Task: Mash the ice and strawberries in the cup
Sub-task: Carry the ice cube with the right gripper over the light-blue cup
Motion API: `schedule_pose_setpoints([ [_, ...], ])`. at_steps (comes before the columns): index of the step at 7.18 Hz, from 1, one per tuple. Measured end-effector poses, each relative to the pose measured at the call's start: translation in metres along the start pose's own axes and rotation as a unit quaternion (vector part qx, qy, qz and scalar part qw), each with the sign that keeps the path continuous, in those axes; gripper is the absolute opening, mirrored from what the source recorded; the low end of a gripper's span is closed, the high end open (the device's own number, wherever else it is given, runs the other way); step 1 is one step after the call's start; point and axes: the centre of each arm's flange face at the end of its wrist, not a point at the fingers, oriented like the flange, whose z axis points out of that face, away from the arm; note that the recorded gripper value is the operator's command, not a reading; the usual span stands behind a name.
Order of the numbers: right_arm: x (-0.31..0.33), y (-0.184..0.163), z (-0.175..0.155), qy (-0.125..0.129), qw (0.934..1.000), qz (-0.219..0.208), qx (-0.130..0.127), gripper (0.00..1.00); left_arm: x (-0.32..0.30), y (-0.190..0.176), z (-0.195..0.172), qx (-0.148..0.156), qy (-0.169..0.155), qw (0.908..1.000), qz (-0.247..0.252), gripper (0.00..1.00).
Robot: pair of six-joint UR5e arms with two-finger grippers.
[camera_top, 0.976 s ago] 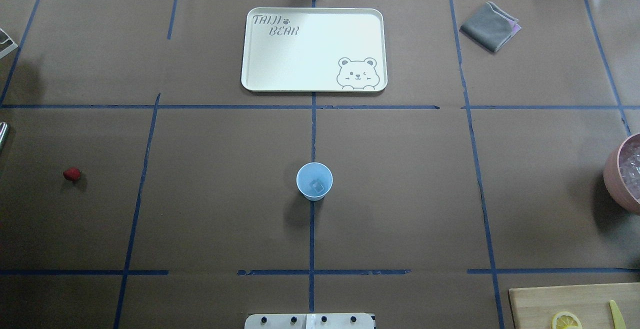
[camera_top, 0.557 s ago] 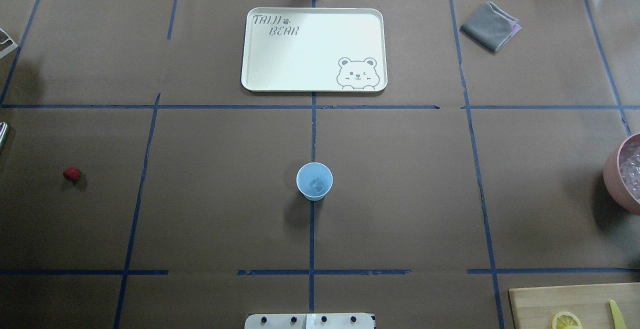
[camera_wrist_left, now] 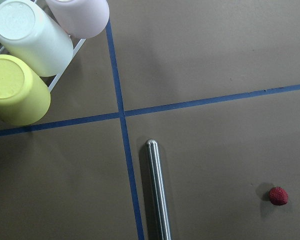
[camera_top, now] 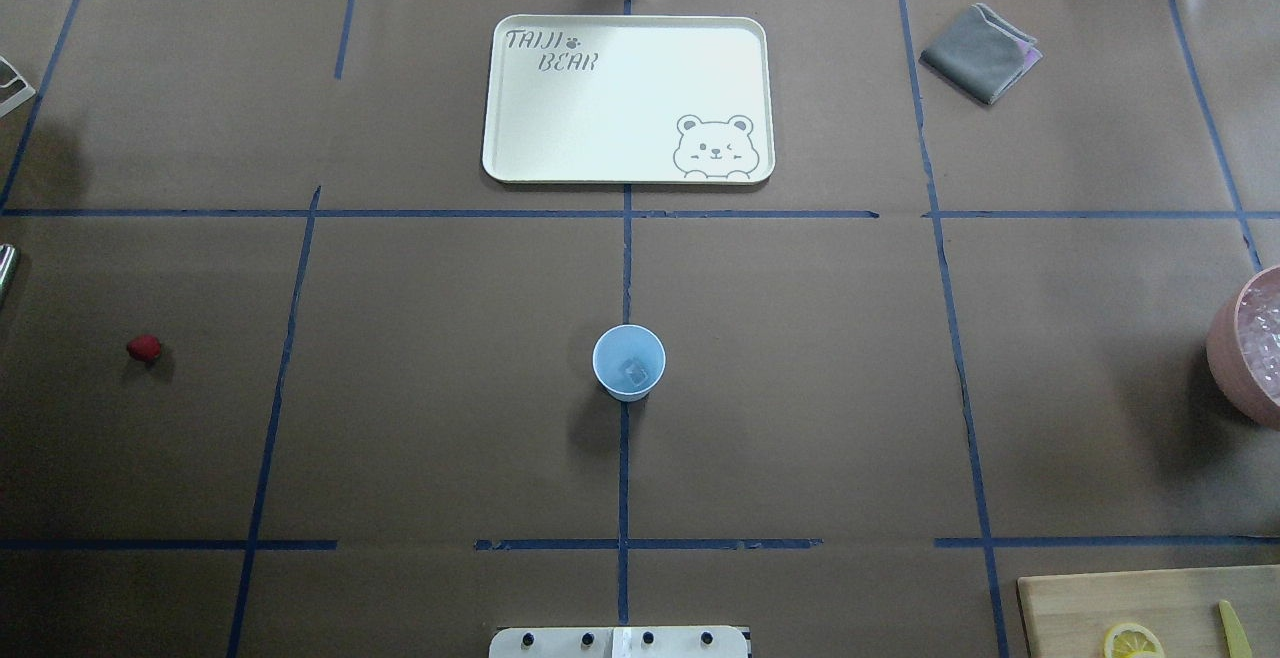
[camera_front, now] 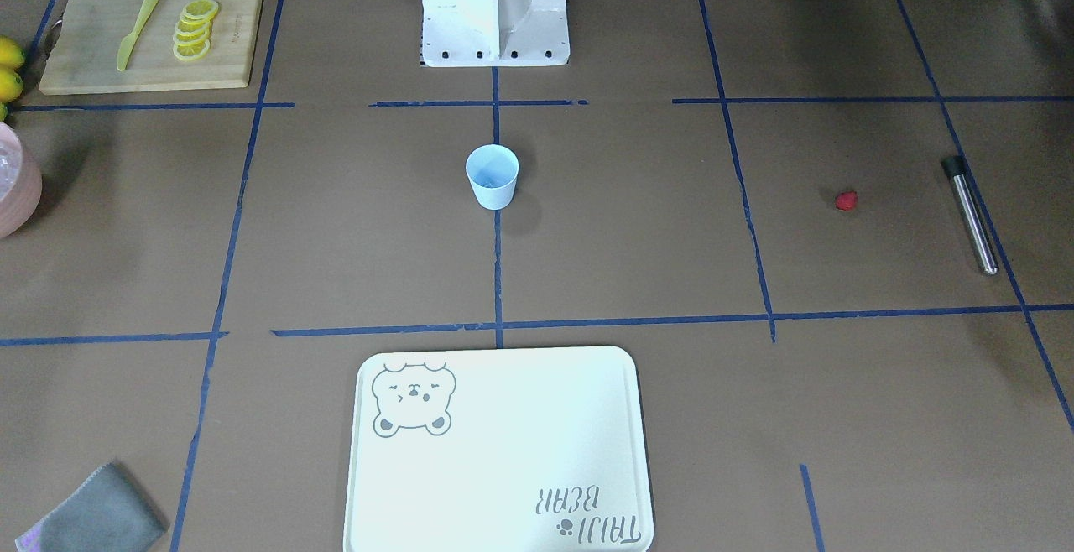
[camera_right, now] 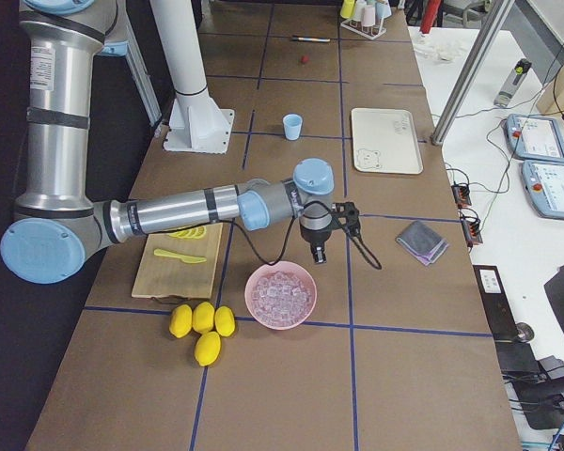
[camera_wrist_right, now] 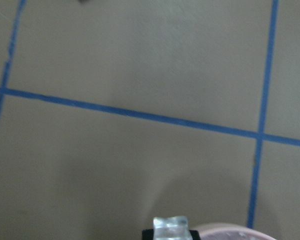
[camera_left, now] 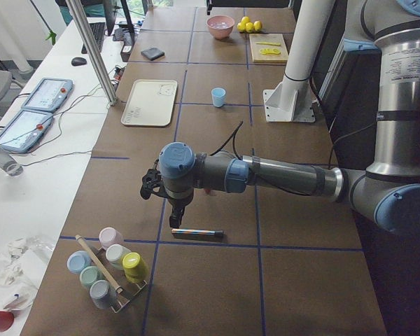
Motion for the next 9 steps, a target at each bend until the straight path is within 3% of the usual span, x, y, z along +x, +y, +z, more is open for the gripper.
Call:
schedule_pose_setpoints([
  [2, -0.115, -0.059, -0.006, -0.037, 0.9988, 0.031, 0.004, 0.00, 0.000, 0.000, 0.000, 0.001, -0.001, 0.9999, -0.012, 1.00],
  [4, -0.270, -0.077, 0.018, -0.054, 0.9962, 0.069, 0.004, 0.00, 0.000, 0.000, 0.000, 0.000, -0.001, 0.9999, -0.015, 1.00],
  [6, -0.432, -0.044, 0.049, -0.045, 0.9942, 0.097, 0.008, 0.01, -0.001, 0.001, 0.001, -0.001, -0.001, 0.9999, -0.017, 1.00],
  [9, -0.579, 0.007, 0.059, -0.009, 0.9951, 0.099, 0.001, 0.01, -0.006, 0.003, 0.005, -0.005, 0.000, 0.9997, -0.022, 1.00],
])
